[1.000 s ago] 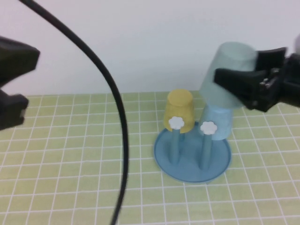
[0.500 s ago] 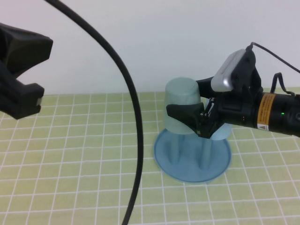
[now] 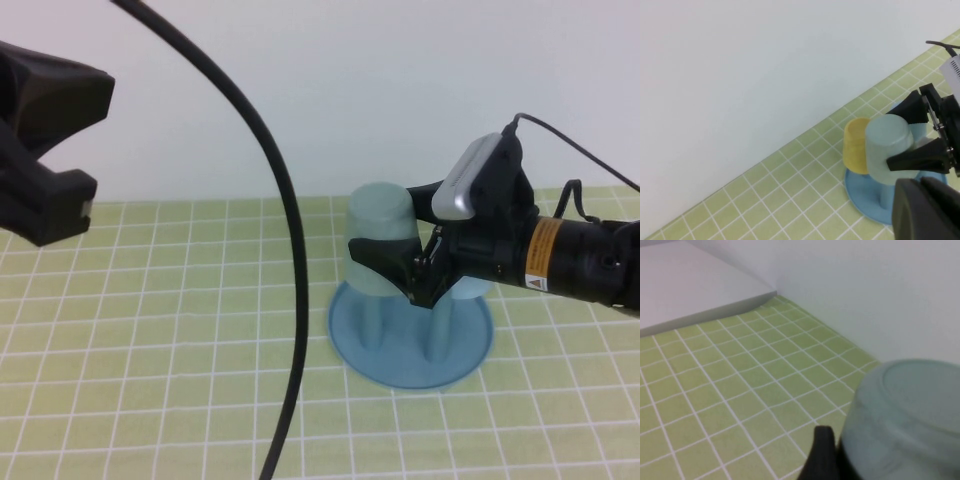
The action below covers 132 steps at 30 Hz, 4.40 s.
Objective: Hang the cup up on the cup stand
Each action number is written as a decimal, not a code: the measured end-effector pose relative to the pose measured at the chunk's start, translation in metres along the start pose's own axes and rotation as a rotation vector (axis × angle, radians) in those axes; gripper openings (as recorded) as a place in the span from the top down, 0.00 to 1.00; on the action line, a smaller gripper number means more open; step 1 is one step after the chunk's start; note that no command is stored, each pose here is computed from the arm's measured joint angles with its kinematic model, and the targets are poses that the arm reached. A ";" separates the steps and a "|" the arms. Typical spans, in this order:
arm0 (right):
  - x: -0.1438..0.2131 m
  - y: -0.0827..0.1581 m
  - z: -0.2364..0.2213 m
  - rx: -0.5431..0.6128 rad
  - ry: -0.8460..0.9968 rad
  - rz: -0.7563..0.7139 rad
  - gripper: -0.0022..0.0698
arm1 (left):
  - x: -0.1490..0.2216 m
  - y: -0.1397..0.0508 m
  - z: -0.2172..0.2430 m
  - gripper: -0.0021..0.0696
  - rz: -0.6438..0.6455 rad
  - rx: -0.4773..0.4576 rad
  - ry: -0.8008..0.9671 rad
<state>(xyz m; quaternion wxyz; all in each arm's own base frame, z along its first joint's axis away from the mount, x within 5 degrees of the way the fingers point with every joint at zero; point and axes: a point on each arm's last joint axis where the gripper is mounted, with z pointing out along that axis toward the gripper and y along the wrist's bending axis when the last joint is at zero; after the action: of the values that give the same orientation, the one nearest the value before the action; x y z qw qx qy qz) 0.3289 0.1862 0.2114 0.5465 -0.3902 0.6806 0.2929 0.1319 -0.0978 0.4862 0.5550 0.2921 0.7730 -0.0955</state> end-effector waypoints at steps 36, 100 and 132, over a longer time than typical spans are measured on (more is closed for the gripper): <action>0.028 0.004 0.023 -0.044 0.038 -0.018 0.02 | -0.003 0.000 0.000 0.97 0.000 0.002 -0.032; -0.041 0.125 -0.183 0.009 0.085 -0.057 0.97 | 0.160 0.010 -0.012 0.97 -0.246 -0.273 -0.184; -0.061 0.096 -0.215 0.452 -0.107 0.132 0.97 | 0.242 -0.002 -0.048 0.97 -0.364 -0.600 -0.233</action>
<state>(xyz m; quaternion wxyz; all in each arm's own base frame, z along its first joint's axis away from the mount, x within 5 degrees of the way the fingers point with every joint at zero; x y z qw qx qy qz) 0.1423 0.0715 0.3180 0.6348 -0.1966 0.7231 0.1886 0.0405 0.0066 0.2822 0.6741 -0.0386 0.7376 0.0056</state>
